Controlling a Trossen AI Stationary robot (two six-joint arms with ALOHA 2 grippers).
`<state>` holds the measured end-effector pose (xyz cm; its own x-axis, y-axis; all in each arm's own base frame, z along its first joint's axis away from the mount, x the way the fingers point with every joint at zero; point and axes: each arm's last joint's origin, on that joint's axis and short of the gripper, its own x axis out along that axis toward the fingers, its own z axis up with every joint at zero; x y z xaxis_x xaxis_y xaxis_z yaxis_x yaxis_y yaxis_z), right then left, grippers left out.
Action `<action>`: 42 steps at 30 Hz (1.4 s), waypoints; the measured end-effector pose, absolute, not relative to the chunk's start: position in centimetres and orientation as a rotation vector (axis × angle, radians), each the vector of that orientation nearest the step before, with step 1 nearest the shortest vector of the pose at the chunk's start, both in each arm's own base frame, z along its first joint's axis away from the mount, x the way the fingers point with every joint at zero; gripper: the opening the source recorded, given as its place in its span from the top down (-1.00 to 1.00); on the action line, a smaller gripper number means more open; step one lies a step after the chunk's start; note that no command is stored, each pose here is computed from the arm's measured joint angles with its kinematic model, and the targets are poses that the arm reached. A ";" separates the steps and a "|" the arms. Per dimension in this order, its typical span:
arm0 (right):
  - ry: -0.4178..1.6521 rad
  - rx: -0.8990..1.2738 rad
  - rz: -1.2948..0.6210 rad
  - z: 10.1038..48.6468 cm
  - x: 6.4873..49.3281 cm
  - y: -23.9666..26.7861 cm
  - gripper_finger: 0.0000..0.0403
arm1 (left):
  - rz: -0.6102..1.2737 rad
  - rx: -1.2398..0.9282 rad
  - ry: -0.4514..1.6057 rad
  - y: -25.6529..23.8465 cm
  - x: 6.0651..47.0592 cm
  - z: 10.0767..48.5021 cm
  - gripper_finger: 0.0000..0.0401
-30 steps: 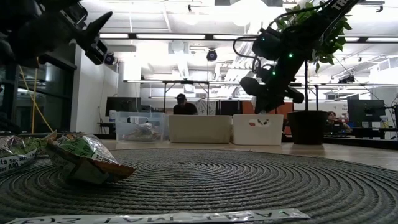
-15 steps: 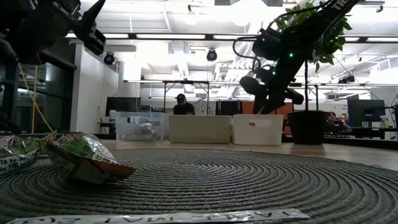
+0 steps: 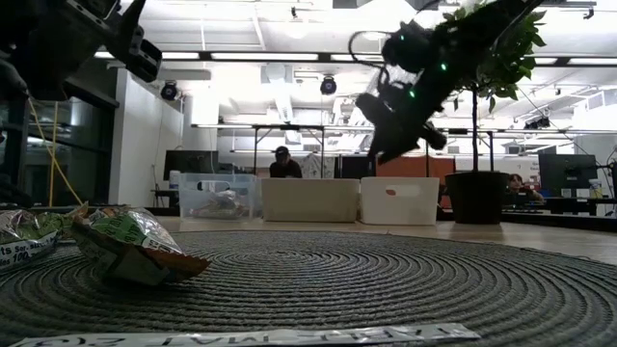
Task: Pick and place Granola Bars by type
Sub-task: Put the orange granola bar into the white bin
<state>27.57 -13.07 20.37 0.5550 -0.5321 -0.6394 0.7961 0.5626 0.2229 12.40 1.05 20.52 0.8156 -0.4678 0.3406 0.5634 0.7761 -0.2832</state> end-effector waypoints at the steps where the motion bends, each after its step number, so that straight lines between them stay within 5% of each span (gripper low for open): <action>1: 0.543 0.523 -0.819 20.8 27.9 -12.9 0.45 | -0.564 -0.386 -0.259 1.1 12.4 20.5 0.04; 23: 0.311 0.333 -0.367 31.9 34.1 -3.5 0.45 | -0.502 -0.194 -0.432 0.7 10.2 21.9 0.04; 31: 0.413 0.387 -0.181 31.5 34.0 1.8 0.45 | -0.263 -0.239 -0.428 1.2 9.8 21.4 0.04; 42: 0.530 0.378 -0.083 30.7 32.6 7.9 0.45 | -0.222 -0.269 -0.384 1.0 8.8 20.7 0.04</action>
<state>32.61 7.93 30.68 0.8611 0.0195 -0.5081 0.1741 0.9276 0.3306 8.78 1.01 20.69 0.9038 -0.1616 0.3964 0.2627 0.9405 -0.2154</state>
